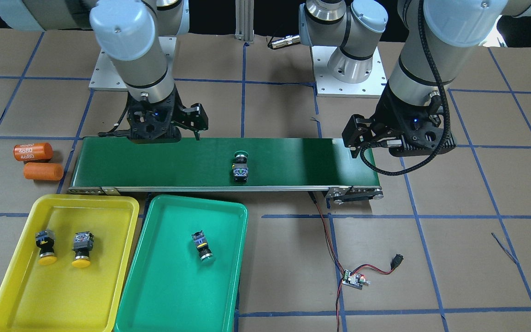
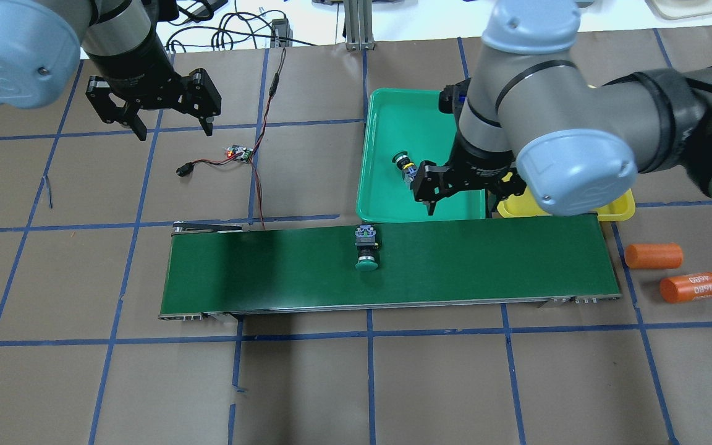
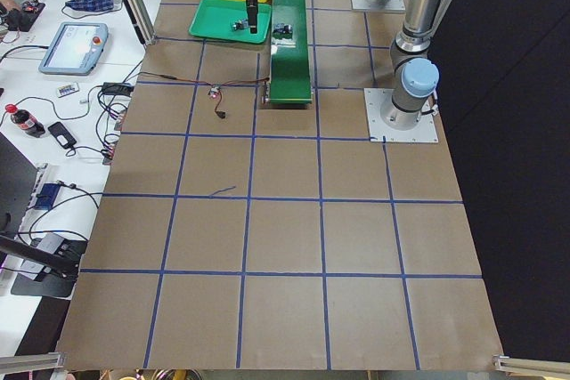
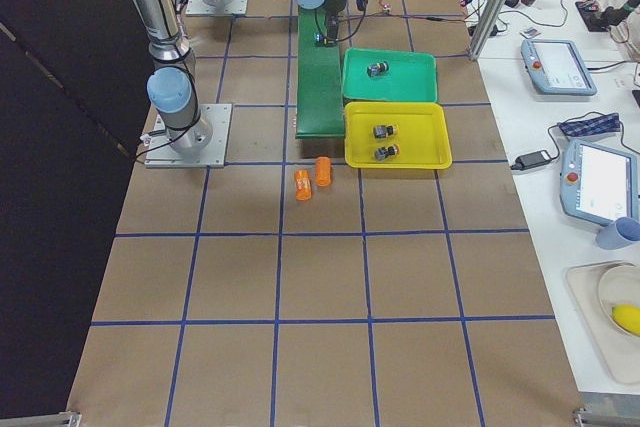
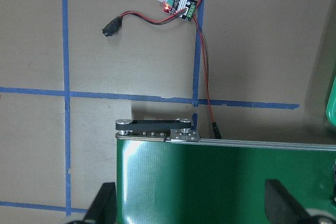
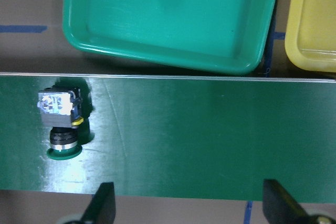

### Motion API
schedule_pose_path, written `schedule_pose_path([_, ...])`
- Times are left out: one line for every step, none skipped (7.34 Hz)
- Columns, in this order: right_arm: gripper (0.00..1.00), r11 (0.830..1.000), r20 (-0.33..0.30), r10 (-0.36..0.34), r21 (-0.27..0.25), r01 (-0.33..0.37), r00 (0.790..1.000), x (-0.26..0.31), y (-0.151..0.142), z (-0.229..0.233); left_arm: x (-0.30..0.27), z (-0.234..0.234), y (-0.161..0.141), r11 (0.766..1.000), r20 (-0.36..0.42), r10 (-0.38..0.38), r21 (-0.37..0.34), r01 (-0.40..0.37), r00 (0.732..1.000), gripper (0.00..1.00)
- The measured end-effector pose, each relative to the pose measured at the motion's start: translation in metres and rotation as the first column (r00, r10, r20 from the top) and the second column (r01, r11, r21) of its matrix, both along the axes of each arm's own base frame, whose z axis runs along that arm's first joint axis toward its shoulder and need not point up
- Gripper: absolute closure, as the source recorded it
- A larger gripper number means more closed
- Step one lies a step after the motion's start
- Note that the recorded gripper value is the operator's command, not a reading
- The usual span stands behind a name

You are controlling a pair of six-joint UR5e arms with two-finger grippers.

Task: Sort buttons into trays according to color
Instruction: 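Lower the right gripper and grasp the green button on the conveyor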

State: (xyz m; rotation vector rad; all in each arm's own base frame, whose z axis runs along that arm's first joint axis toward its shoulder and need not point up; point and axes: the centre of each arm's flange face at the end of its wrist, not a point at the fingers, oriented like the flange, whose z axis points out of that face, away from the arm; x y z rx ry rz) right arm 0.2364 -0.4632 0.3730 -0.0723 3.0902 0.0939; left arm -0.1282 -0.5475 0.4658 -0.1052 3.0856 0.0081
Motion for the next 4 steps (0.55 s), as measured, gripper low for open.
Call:
schedule_pose_path([0.0,1.0,0.005,0.007,-0.025,-0.007,1.0,0.017,0.008,-0.006,0.0,0.0,0.0,1.0,0.0,0.0,0.0,0.0,1.0,0.0])
schedule_pose_path([0.0,0.999,0.01,0.014,-0.051,-0.014,1.0,0.027,0.016,-0.02,0.0,0.0,0.0,1.0,0.0,0.0,0.0,0.0,1.0,0.0])
schedule_pose_path([0.0,0.997,0.016,0.013,-0.075,-0.012,1.0,0.03,0.024,-0.039,0.0,0.0,0.0,1.0,0.0,0.0,0.001,0.0,1.0,0.0])
schedule_pose_path([0.0,0.996,0.02,0.013,-0.09,-0.011,1.0,0.032,0.033,-0.057,0.0,-0.001,0.0,1.0,0.0,0.0,0.002,0.0,1.0,0.0])
